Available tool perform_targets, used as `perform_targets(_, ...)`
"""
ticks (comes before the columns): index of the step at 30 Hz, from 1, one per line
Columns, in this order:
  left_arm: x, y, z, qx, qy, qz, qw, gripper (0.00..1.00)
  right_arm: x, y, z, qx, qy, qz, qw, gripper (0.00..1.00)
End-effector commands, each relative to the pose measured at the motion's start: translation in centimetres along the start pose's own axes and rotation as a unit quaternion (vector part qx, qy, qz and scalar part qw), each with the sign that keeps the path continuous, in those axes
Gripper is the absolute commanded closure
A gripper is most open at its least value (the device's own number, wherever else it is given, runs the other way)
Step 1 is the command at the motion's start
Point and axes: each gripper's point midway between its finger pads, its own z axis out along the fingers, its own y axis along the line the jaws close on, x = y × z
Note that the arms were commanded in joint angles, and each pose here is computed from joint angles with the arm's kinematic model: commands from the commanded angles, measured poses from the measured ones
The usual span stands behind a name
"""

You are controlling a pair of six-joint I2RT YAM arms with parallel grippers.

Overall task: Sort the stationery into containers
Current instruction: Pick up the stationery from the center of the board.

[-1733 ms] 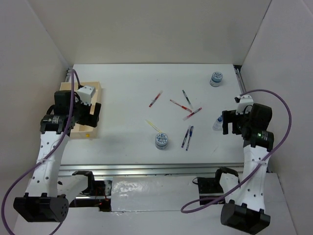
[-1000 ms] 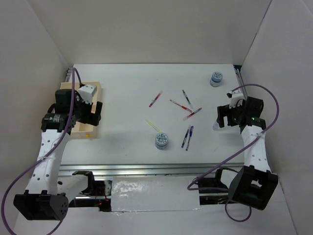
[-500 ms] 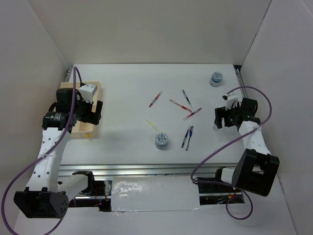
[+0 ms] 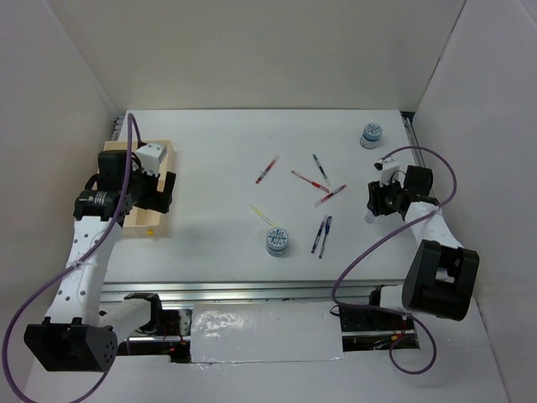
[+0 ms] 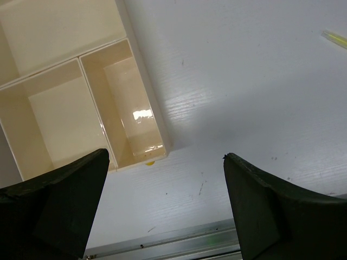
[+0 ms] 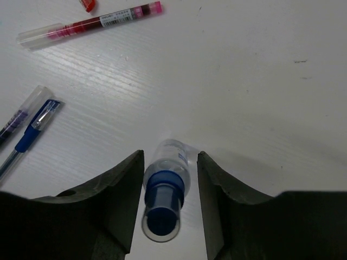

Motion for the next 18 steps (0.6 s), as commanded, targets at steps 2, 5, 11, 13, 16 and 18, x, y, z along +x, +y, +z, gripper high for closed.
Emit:
perform_targets(2, -2.4, 0.5, -0.3, -0.008, -0.034, 0.005, 0.999, 0.01, -1.0, -0.1, 0.2, 0.001, -0.022, -0.013, 1.000, 0.52)
perform_targets(5, -2.4, 0.4, -0.3, -0.006, -0.036, 0.006, 0.999, 0.01, -0.9, 0.2, 0.2, -0.002, -0.019, -0.013, 1.000, 0.64)
perform_targets(11, -3.1, 0.0, -0.5, 0.008, -0.051, 0.014, 0.999, 0.01, -2.4, 0.3, -1.1, 0.002, -0.030, -0.008, 1.000, 1.00)
perform_targets(13, -3.7, -1.2, -0.7, 0.040, -0.069, 0.029, 0.996, 0.03, -4.5, 0.8, -2.4, -0.004, -0.046, -0.008, 0.999, 1.00)
perform_targets(16, -5.2, -3.2, -1.6, 0.094, -0.119, 0.051, 0.987, 0.01, -8.4, 2.3, -5.0, -0.026, -0.083, -0.002, 0.996, 1.00)
perform_targets(18, -7.0, -5.2, -2.8, 0.135, -0.164, 0.065, 0.975, 0.01, -11.3, 4.6, -6.9, -0.056, -0.111, 0.000, 0.992, 1.00)
